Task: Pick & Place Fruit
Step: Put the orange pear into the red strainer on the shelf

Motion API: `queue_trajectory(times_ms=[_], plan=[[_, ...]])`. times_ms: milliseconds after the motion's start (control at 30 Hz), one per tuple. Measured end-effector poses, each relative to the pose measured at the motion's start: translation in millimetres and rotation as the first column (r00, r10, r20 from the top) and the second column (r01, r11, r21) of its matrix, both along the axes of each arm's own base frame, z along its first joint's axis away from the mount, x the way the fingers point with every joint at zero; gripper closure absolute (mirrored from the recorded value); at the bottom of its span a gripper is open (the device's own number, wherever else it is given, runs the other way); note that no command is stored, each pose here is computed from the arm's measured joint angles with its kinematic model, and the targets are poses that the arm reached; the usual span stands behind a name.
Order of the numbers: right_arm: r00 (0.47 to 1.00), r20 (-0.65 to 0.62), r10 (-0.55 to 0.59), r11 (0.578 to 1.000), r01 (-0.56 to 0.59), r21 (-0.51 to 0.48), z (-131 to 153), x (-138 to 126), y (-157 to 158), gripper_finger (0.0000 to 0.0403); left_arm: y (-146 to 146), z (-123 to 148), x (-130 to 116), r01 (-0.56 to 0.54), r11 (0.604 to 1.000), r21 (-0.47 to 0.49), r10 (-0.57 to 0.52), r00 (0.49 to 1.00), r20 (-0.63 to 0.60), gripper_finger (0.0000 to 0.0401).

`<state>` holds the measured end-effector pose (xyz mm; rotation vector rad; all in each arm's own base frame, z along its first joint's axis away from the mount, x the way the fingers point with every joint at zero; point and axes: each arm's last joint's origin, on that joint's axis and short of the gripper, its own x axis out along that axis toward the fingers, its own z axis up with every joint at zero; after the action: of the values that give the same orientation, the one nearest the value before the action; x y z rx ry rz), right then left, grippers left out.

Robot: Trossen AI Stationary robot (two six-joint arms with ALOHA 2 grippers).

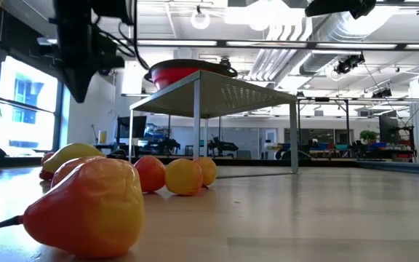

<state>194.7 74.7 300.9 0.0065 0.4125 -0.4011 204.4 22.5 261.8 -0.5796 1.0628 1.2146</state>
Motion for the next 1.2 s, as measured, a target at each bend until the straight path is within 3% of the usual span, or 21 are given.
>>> queue_trajectory(times_ms=[200, 400, 533, 900, 1200], plan=[[0.999, -0.003, 0.044, 0.999, -0.044, 0.002, 0, -3, 7, 0.0401, 14, -15, 12, -0.061, 0.998, -0.012, 0.06, 0.997, -0.053, 0.0401], [0.998, -0.003, 0.062, 0.998, -0.062, 0.002, 0, -5, 10, 0.0401, 14, -41, 19, 0.068, 0.998, -0.012, -0.069, 0.994, -0.086, 0.0401], [0.998, -0.003, 0.06, 0.998, -0.06, 0.003, 0, -5, 10, 0.0401, 13, -60, 5, 0.077, 0.997, -0.008, -0.078, 0.99, -0.12, 0.0401], [1.0, 0.019, 0.015, 1.0, -0.015, -0.017, 1, -5, 9, 0.0401, 12, -91, -22, 0.055, 0.995, 0.085, -0.052, 0.998, -0.041, 0.0401], [1.0, 0.02, 0.015, 1.0, -0.015, -0.017, 1, -5, 9, 0.04, 10, -104, -32, 0.015, 1.0, 0.009, -0.014, 0.998, -0.061, 0.0401]])
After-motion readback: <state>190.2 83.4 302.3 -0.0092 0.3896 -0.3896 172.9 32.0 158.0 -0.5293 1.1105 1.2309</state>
